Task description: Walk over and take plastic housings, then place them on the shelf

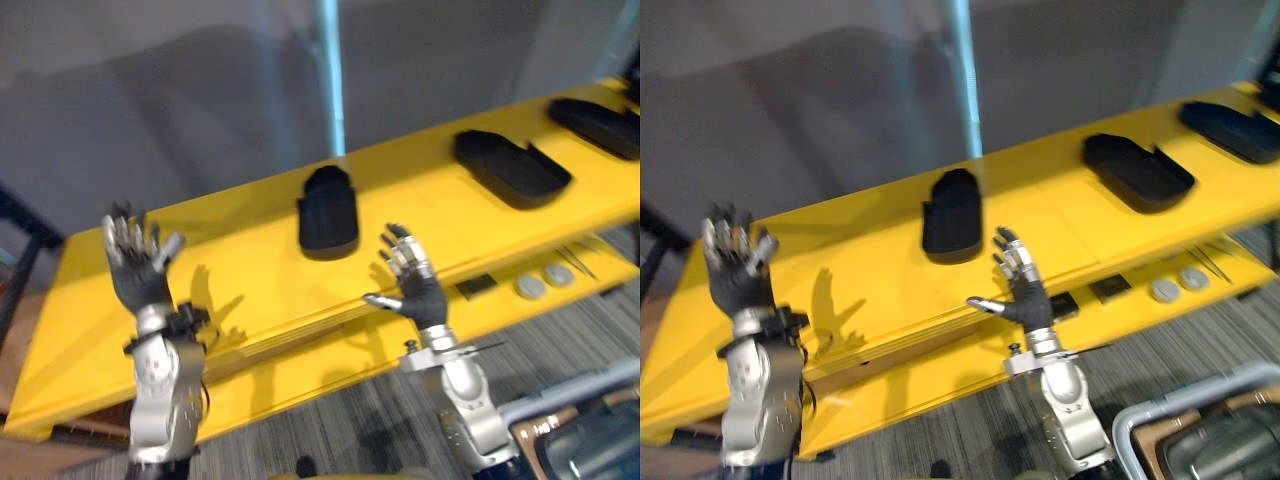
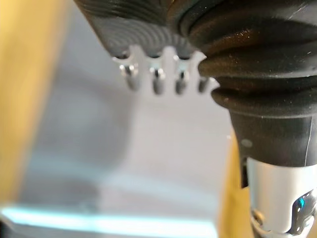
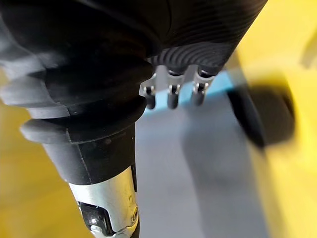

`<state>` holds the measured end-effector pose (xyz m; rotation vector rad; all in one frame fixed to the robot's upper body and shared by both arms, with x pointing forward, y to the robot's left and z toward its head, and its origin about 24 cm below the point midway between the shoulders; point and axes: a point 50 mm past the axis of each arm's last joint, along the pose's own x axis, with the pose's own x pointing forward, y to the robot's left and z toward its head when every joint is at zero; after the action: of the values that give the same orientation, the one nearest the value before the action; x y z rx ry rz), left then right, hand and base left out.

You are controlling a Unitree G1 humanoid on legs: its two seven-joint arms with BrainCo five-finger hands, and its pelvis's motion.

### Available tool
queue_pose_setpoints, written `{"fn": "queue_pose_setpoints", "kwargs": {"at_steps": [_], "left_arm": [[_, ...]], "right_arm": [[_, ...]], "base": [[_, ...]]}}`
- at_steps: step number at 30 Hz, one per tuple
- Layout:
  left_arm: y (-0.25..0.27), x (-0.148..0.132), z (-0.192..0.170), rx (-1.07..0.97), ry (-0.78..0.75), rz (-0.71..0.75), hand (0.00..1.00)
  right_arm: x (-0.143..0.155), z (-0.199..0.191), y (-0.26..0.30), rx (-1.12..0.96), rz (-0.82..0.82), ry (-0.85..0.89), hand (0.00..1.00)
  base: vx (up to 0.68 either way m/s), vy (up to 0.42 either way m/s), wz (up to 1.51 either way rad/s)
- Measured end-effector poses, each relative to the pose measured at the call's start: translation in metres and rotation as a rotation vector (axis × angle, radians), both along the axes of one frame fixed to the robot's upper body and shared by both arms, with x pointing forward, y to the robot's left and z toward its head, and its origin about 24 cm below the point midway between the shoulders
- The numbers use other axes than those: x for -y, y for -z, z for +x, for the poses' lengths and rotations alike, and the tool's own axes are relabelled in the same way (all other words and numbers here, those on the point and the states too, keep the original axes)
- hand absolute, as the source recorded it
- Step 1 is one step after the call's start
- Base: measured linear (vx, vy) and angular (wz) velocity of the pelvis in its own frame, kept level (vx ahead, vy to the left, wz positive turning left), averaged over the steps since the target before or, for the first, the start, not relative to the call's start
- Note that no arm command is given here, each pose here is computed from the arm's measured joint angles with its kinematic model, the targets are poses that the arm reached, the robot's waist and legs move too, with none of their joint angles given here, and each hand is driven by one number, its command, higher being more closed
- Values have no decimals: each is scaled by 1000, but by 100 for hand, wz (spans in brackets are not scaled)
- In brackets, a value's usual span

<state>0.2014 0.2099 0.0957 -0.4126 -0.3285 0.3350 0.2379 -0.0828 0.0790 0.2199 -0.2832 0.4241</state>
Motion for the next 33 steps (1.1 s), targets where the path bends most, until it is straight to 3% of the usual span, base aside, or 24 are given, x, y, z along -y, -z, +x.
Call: {"fn": "queue_pose_setpoints", "kwargs": {"at_steps": [7, 14, 20, 26, 33], "left_arm": [[3, 18, -18, 95, 237, -29, 0], [11, 53, -21, 137, 506, -121, 0], [23, 74, -21, 113, 619, -222, 0], [27, 86, -20, 115, 685, -291, 0], [25, 92, -13, 149, 723, -291, 0]], "right_arm": [[-49, 22, -18, 40, 30, -92, 0], [-68, 46, 9, -80, -107, 133, 0], [-43, 88, -2, -135, -134, 492, 0], [-16, 114, -15, -156, -158, 638, 0], [42, 140, -43, -120, -178, 807, 0]], "base": [[-82, 2, 34], [-28, 3, 12], [-44, 2, 15], [-7, 1, 6], [-22, -13, 6]]}}
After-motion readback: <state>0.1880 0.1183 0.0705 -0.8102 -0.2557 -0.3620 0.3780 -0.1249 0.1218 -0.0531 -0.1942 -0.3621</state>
